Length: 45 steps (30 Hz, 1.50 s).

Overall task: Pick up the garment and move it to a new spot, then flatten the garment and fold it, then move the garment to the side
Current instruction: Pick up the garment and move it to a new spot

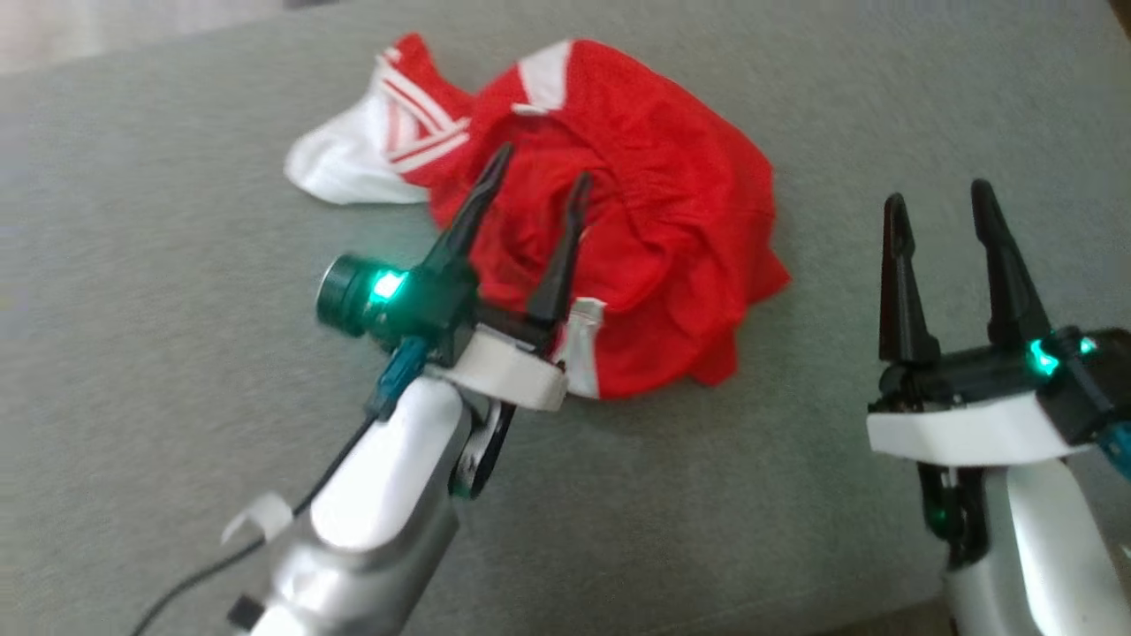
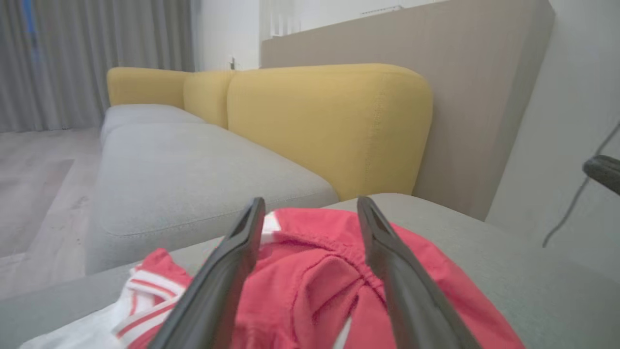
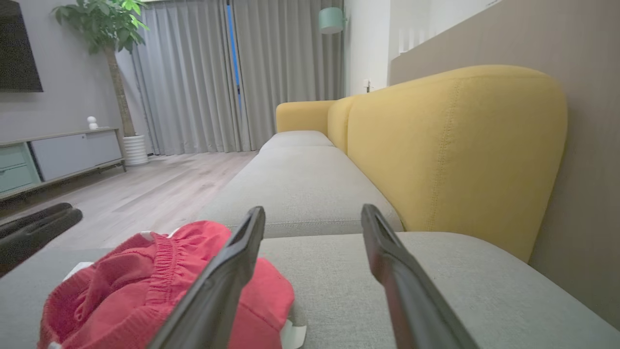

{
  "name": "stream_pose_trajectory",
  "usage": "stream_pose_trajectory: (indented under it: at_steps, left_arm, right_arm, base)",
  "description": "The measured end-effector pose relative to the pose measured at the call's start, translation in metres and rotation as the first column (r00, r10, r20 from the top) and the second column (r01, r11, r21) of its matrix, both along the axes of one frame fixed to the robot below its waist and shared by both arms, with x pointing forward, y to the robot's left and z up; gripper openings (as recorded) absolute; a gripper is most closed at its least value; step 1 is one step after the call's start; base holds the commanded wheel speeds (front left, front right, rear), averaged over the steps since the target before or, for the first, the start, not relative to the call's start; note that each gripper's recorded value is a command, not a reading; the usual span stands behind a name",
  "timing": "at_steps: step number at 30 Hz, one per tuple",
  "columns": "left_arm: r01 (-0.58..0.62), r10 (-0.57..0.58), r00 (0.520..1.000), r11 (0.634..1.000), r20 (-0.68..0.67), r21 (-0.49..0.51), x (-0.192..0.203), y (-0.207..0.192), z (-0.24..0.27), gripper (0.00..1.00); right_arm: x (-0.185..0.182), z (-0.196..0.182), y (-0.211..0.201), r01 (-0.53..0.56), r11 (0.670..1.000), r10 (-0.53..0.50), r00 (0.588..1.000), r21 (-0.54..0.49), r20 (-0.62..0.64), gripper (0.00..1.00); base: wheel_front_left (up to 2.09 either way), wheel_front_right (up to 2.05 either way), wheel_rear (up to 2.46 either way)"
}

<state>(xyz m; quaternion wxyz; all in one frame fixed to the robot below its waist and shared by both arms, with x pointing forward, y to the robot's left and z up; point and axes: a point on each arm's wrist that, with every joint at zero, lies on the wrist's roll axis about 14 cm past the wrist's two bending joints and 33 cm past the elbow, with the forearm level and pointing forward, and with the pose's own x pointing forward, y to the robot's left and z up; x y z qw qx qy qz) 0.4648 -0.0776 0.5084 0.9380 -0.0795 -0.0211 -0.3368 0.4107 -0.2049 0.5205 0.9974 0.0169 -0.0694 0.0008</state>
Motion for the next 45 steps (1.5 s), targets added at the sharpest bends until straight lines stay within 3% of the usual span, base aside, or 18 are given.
stream_pose_trajectory:
  at_steps: [6, 7, 13, 17, 22, 27, 31, 37, 44, 45]
  left_arm:
    - [-0.315, 0.316, 0.949, 0.949, 0.008, -0.026, -0.014, 0.094, 0.012, 1.0]
    - [-0.315, 0.316, 0.949, 0.949, 0.008, -0.026, -0.014, 0.094, 0.012, 1.0]
    - [-0.501, 0.502, 0.864, 0.865, -0.044, 0.043, -0.047, 0.168, -0.014, 1.0]
    - [-0.533, 0.538, 0.841, 0.843, -0.065, 0.074, -0.055, 0.189, -0.025, 1.0]
    - [-0.489, 0.498, 0.862, 0.866, -0.098, 0.099, -0.037, 0.183, -0.04, 1.0]
    - [-0.392, 0.403, 0.909, 0.913, -0.106, 0.109, 0.014, 0.157, -0.045, 1.0]
    - [-0.298, 0.313, 0.93, 0.949, -0.192, 0.102, 0.05, 0.131, -0.058, 1.0]
    - [-0.141, 0.181, 0.919, 0.981, -0.35, 0.136, 0.076, 0.085, -0.094, 1.0]
    - [-0.012, 0.116, 0.881, 0.975, -0.458, 0.223, 0.084, 0.055, -0.14, 1.0]
    - [-0.002, 0.105, 0.881, 0.976, -0.462, 0.218, 0.088, 0.051, -0.14, 0.5]
  right_arm:
    - [-0.002, -0.001, 0.029, -0.082, 0.997, 0.082, 0.997, -0.008, -0.001, 1.0]
    - [-0.002, -0.001, 0.029, -0.082, 0.997, 0.082, 0.997, -0.008, -0.001, 1.0]
    - [0.003, 0.0, 0.061, -0.17, 0.985, 0.17, 0.985, -0.018, 0.007, 1.0]
    - [0.006, 0.003, 0.073, -0.204, 0.979, 0.204, 0.979, -0.013, 0.016, 1.0]
    - [0.011, -0.008, 0.069, -0.193, 0.981, 0.193, 0.981, -0.007, -0.01, 1.0]
    - [0.023, -0.018, 0.063, -0.177, 0.984, 0.176, 0.984, -0.036, -0.031, 1.0]
    - [0.029, -0.026, 0.056, -0.16, 0.986, 0.158, 0.986, -0.048, -0.048, 1.0]
    - [0.032, -0.041, 0.033, -0.102, 0.993, 0.097, 0.991, -0.055, -0.088, 1.0]
    - [0.035, -0.056, 0.016, -0.058, 0.997, 0.05, 0.991, -0.055, -0.126, 1.0]
    - [0.034, -0.058, 0.014, -0.053, 0.997, 0.045, 0.99, -0.057, -0.133, 1.0]
  base:
    - [0.0, 0.0, 0.0]
    - [0.0, 0.0, 0.0]
    - [0.0, 0.0, 0.0]
    - [0.0, 0.0, 0.0]
    - [0.0, 0.0, 0.0]
    - [0.0, 0.0, 0.0]
    - [0.0, 0.0, 0.0]
    - [0.0, 0.0, 0.0]
    - [0.0, 0.0, 0.0]
    - [0.0, 0.0, 0.0]
